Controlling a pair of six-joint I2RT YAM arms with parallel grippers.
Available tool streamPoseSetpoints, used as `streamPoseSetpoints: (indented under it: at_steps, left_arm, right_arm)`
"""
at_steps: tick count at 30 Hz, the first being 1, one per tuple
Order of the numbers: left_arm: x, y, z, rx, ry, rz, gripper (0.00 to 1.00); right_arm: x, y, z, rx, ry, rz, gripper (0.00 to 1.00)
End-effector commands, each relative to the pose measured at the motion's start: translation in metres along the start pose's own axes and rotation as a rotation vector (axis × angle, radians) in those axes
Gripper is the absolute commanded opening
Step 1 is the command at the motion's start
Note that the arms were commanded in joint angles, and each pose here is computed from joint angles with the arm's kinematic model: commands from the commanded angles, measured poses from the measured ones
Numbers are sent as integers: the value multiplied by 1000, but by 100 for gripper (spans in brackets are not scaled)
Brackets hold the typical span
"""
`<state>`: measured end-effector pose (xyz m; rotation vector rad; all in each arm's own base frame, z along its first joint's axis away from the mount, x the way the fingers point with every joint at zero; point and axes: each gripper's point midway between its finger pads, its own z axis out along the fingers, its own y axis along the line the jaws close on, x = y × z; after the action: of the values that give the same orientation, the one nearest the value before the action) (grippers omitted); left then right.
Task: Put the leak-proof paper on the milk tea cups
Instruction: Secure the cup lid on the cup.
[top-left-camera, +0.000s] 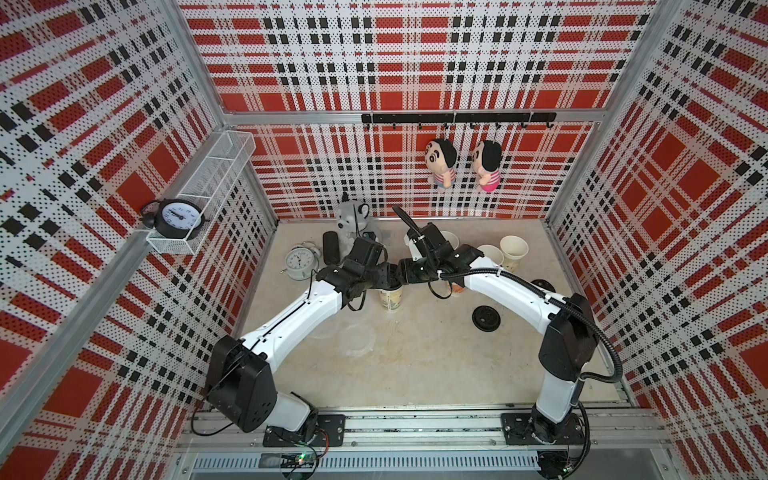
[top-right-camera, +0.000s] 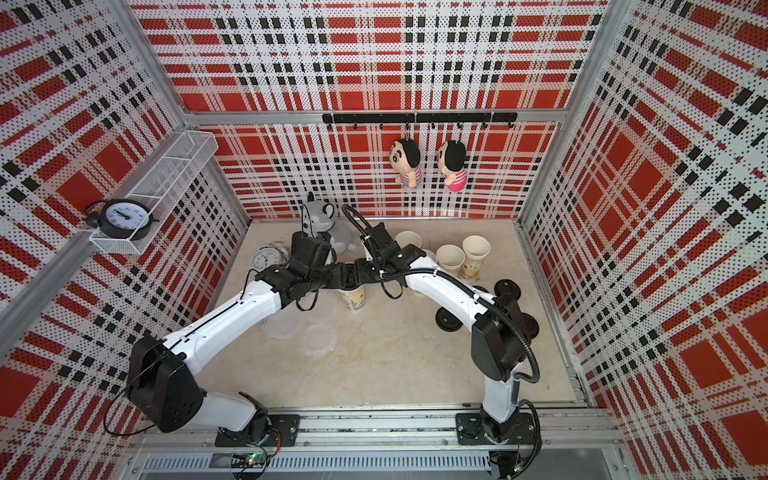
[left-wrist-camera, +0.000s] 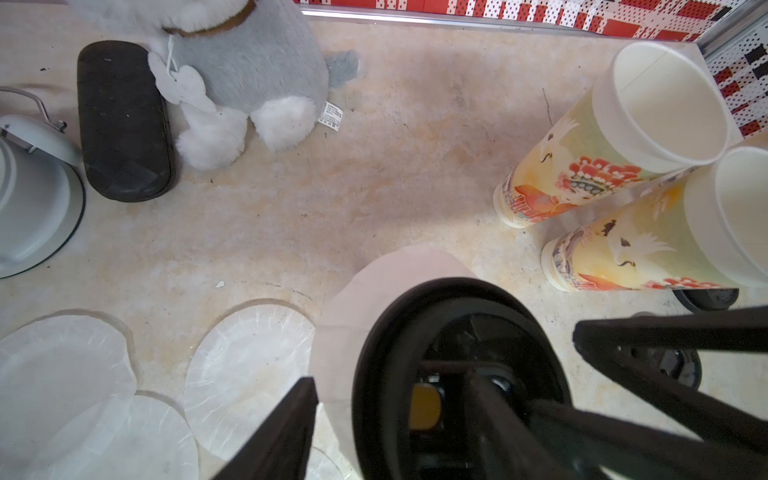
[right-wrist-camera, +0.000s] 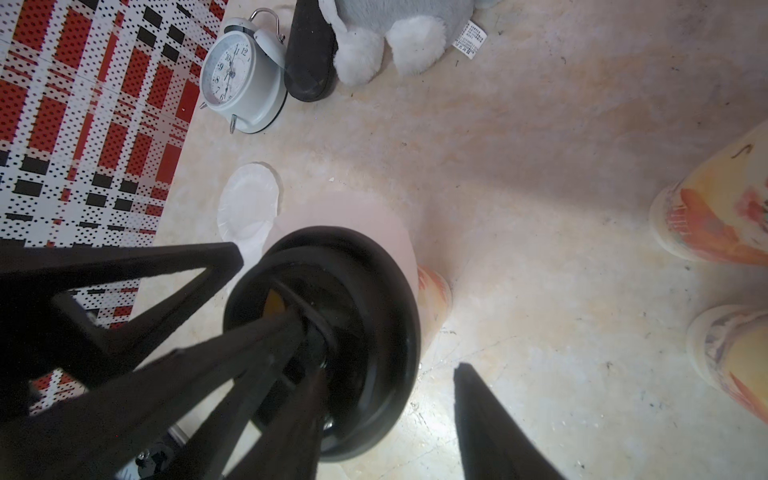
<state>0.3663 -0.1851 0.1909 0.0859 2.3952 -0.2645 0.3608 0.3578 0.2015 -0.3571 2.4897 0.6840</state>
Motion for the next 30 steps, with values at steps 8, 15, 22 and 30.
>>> streamPoseSetpoints:
  at_steps: [8, 15, 22, 30]
  left_arm:
    - [59, 18, 15, -67, 211, 53, 60]
    - [52, 11, 15, -47, 200, 55, 59]
    - [10, -14, -10, 34, 91, 38, 63]
    - [-17, -6, -44, 34, -22, -49, 48]
  right_arm:
    - [4, 4, 22, -8, 31, 7, 55]
    - [16, -9, 37, 38, 69, 19, 54]
    - [35, -22, 41, 69, 104, 33, 52]
    - [42, -27, 41, 84, 111, 36, 51]
